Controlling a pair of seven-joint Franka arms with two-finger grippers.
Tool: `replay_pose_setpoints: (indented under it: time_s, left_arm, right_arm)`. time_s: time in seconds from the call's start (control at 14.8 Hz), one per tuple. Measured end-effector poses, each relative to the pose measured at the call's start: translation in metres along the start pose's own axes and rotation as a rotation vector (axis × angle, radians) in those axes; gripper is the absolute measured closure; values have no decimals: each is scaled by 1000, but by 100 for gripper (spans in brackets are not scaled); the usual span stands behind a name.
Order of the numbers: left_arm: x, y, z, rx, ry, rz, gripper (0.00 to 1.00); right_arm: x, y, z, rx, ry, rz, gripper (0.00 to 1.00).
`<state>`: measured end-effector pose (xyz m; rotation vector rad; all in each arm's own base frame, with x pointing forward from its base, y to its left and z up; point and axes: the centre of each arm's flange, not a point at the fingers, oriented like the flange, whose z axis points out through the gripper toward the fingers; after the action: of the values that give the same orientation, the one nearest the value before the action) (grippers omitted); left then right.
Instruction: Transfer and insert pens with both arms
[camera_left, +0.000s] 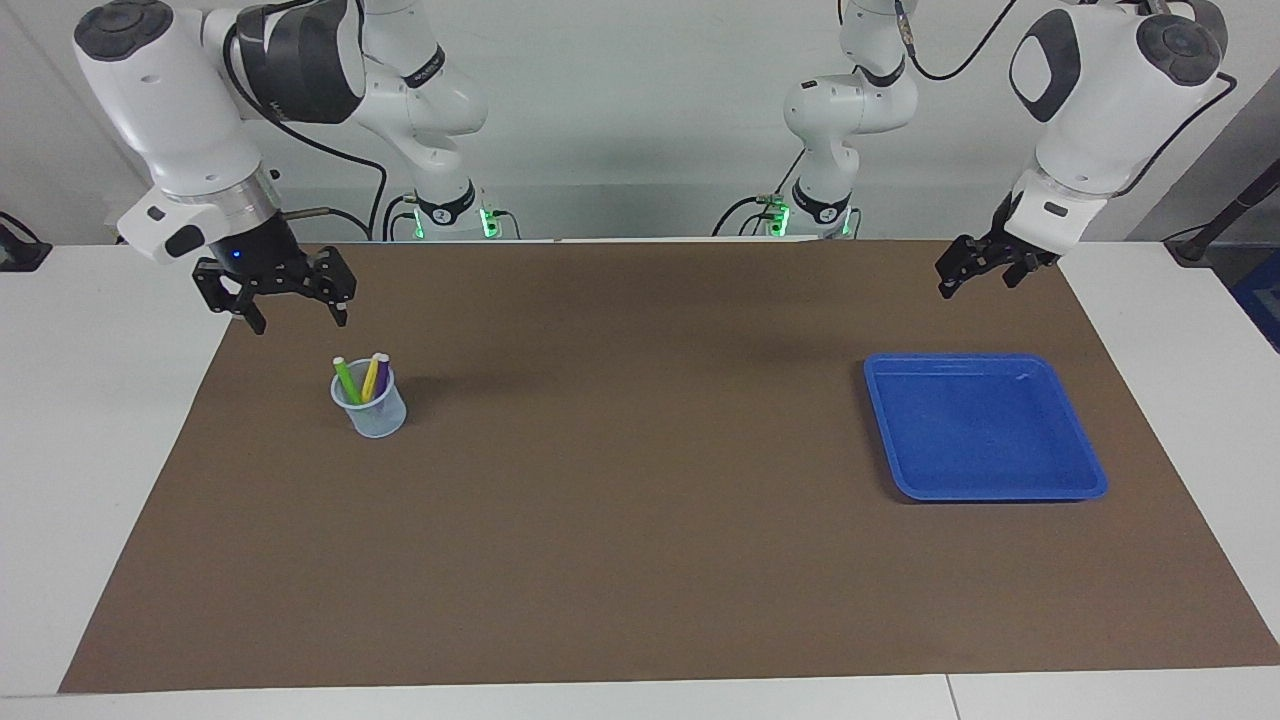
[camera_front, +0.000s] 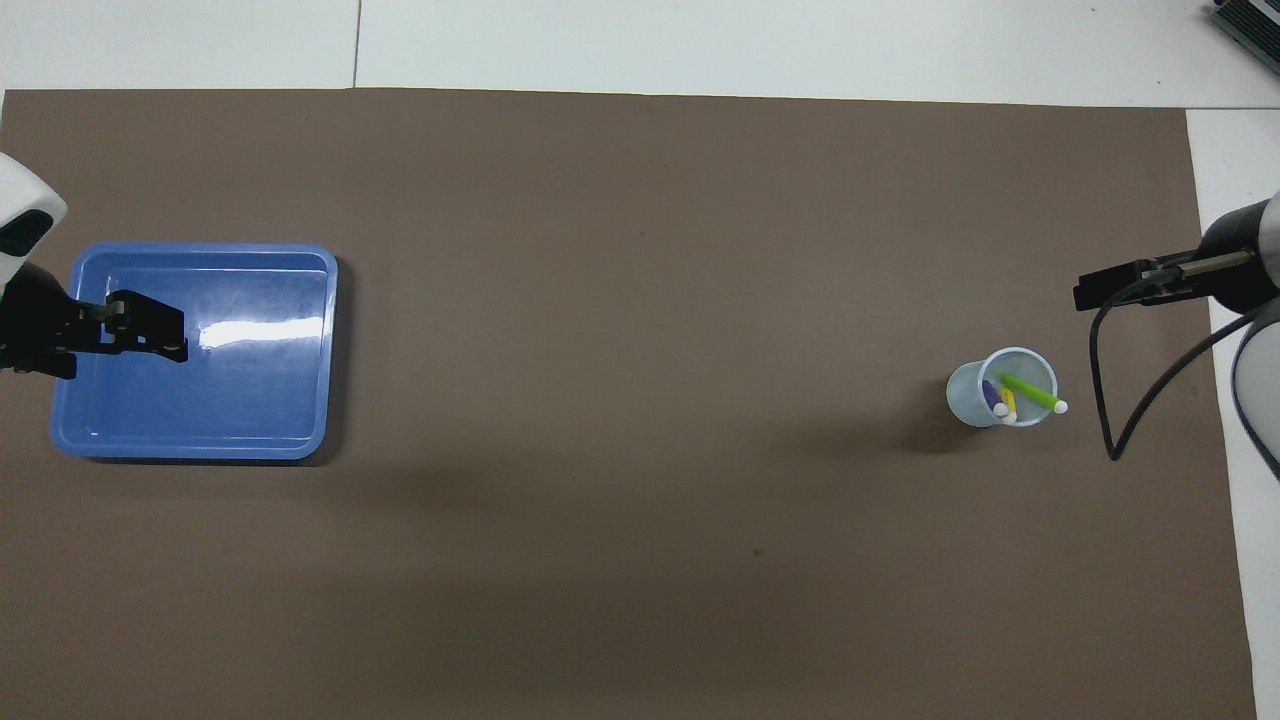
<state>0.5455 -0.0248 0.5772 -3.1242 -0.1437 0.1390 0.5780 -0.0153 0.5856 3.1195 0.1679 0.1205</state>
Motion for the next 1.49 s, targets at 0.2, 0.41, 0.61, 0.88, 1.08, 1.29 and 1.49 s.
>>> replay_pose_setpoints:
  time_s: [0.2, 0.41, 0.61, 0.88, 1.08, 1.29, 1.49]
  left_arm:
    - [0, 0, 0, 0, 0, 0, 0]
    - [0, 0, 0, 0, 0, 0, 0]
    - [0, 0, 0, 0, 0, 0, 0]
    - [0, 0, 0, 0, 0, 0, 0]
    - [0, 0, 0, 0, 0, 0, 0]
    - [0, 0, 0, 0, 0, 0, 0]
    - [0, 0, 0, 0, 0, 0, 0]
  right_arm:
    - [2, -2, -10, -2, 20, -4, 0]
    - [-1, 1, -21, -3, 19, 3, 0]
    - [-8, 9, -27, -1, -3, 20, 0]
    - [-19, 14, -33, 7, -39, 32, 0]
    - [-25, 11, -39, 9, -55, 29, 0]
    - [-33, 10, -46, 11, -71, 29, 0]
    - [-36, 10, -48, 12, -80, 29, 0]
